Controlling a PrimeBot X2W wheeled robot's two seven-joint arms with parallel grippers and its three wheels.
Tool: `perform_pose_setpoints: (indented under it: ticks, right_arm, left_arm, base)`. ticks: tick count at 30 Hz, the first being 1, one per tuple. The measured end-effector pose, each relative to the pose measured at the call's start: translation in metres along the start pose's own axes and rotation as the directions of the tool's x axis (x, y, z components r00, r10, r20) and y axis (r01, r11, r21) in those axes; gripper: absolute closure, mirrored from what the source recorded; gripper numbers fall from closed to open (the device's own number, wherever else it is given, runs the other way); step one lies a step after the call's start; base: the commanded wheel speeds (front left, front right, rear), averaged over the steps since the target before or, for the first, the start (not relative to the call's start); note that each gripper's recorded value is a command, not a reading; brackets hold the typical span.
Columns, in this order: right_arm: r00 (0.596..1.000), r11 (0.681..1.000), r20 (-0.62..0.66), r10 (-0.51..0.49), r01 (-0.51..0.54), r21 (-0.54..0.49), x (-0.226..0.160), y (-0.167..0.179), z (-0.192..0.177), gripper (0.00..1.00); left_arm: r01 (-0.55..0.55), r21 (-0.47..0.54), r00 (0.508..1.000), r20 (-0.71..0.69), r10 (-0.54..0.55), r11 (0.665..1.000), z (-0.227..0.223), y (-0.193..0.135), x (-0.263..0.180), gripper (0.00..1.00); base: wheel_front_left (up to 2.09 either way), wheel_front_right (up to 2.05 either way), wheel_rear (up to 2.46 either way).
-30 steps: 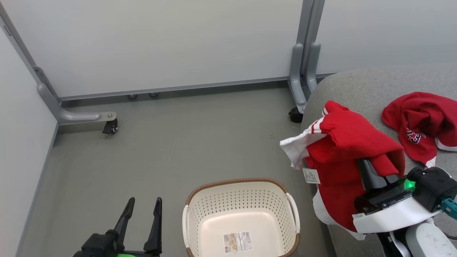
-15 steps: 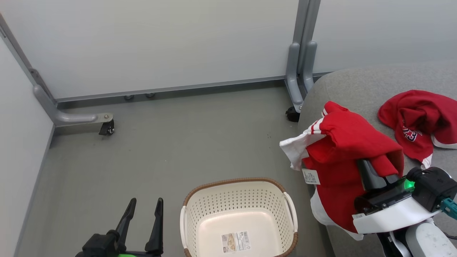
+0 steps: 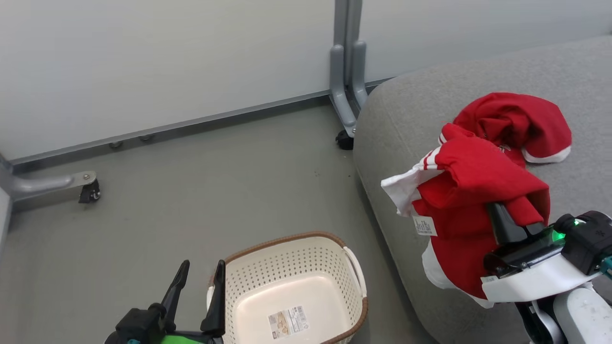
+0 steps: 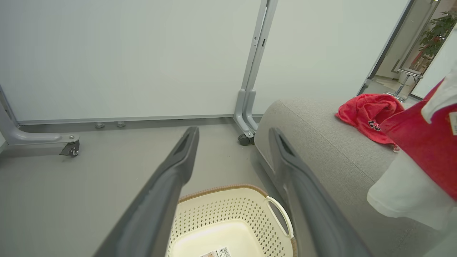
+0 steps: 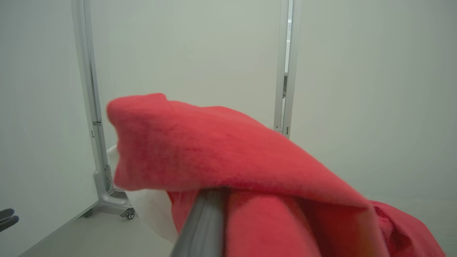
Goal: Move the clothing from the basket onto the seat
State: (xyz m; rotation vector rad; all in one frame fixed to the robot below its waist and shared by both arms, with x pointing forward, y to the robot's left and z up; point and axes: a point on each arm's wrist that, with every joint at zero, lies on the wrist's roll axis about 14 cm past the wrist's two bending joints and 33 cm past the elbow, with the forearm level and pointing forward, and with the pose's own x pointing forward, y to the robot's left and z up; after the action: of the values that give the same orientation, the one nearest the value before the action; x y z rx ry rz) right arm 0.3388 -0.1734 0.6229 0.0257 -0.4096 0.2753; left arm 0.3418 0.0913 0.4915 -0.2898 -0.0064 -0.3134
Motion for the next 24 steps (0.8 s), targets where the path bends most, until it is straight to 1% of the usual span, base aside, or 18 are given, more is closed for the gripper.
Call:
perform_pose_setpoints:
  ticks: [7, 14, 17, 22, 24]
  right_arm:
    - [0.993, 0.991, 0.0, -0.116, 0.116, -0.062, -0.025, -0.036, 0.011, 1.0]
    - [0.972, 0.966, -0.001, -0.236, 0.234, -0.114, -0.057, -0.065, 0.022, 1.0]
    - [0.958, 0.949, -0.001, -0.286, 0.283, -0.141, -0.071, -0.077, 0.028, 1.0]
    - [0.924, 0.907, 0.018, -0.382, 0.379, -0.181, -0.096, -0.098, 0.041, 1.0]
    - [0.911, 0.893, 0.019, -0.411, 0.407, -0.192, -0.103, -0.103, 0.042, 1.0]
  left_arm:
    - [0.113, -0.014, 0.993, -0.02, -0.114, 0.993, -0.007, -0.033, 0.028, 0.0]
    - [0.234, -0.035, 0.97, -0.057, -0.235, 0.972, -0.02, -0.071, 0.047, 0.0]
    - [0.282, -0.044, 0.956, -0.073, -0.285, 0.958, -0.026, -0.087, 0.054, 0.0]
    - [0.381, -0.059, 0.92, -0.077, -0.385, 0.923, -0.03, -0.121, 0.068, 0.0]
    - [0.406, -0.067, 0.908, -0.081, -0.41, 0.911, -0.033, -0.13, 0.073, 0.0]
  base:
    - [0.0, 0.0, 0.0]
    - [0.0, 0.0, 0.0]
    - [0.0, 0.0, 0.0]
    - [0.0, 0.0, 0.0]
    - [0.0, 0.0, 0.0]
